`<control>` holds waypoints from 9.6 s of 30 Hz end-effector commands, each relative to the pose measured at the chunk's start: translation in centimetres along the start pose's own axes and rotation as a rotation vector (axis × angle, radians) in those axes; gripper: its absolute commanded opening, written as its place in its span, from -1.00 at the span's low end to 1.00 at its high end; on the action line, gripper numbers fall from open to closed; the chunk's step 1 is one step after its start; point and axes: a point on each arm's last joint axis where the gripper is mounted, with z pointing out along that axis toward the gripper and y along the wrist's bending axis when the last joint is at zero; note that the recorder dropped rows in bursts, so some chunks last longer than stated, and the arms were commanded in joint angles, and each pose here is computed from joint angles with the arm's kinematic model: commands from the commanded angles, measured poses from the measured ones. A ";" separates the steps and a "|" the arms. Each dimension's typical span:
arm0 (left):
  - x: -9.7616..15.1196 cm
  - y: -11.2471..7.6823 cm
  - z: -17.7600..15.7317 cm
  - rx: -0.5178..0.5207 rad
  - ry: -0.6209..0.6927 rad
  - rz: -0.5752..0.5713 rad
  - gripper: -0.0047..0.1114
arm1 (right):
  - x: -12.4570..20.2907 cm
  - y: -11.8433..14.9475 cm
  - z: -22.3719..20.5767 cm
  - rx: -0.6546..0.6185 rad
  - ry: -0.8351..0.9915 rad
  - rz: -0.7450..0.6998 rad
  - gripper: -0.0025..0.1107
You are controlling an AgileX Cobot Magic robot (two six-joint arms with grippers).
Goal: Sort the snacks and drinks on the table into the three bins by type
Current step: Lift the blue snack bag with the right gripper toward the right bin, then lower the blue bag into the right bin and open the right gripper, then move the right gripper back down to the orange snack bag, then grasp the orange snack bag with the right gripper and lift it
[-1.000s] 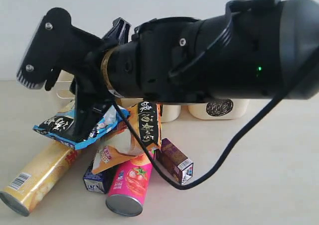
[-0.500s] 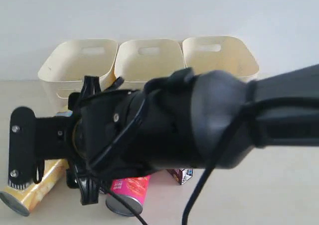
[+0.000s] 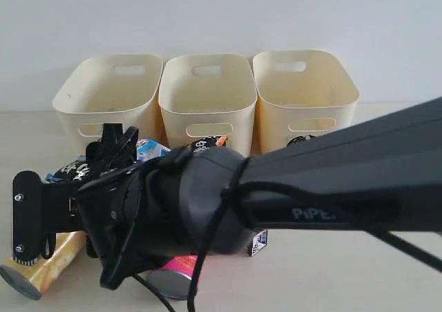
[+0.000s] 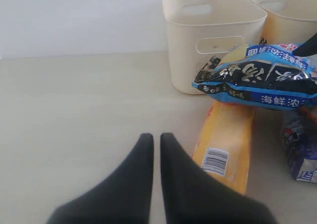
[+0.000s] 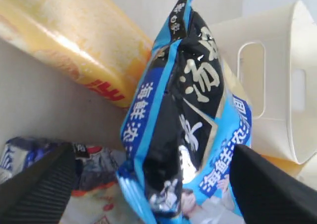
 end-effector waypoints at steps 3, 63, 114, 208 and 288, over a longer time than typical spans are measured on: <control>-0.2 0.0 -0.1 -0.002 -0.019 -0.008 -0.84 | 0.4 0.4 2.0 0.107 0.068 -0.062 0.40; -0.2 0.0 -0.1 -0.002 -0.019 -0.007 -0.84 | 1.6 -8.8 -14.9 0.552 -0.044 0.134 -0.96; -0.2 0.0 -0.1 -0.002 -0.019 -0.007 -0.84 | 27.0 -20.8 -3.8 0.554 -0.012 1.260 -0.96; -0.2 0.0 -0.1 -0.002 -0.019 -0.007 -0.84 | 13.4 -3.4 -10.4 -0.021 -0.169 -0.161 0.28; -0.2 0.0 -0.1 -0.002 -0.019 -0.007 -0.84 | 9.6 -5.9 -6.9 0.074 -0.077 -0.656 -0.96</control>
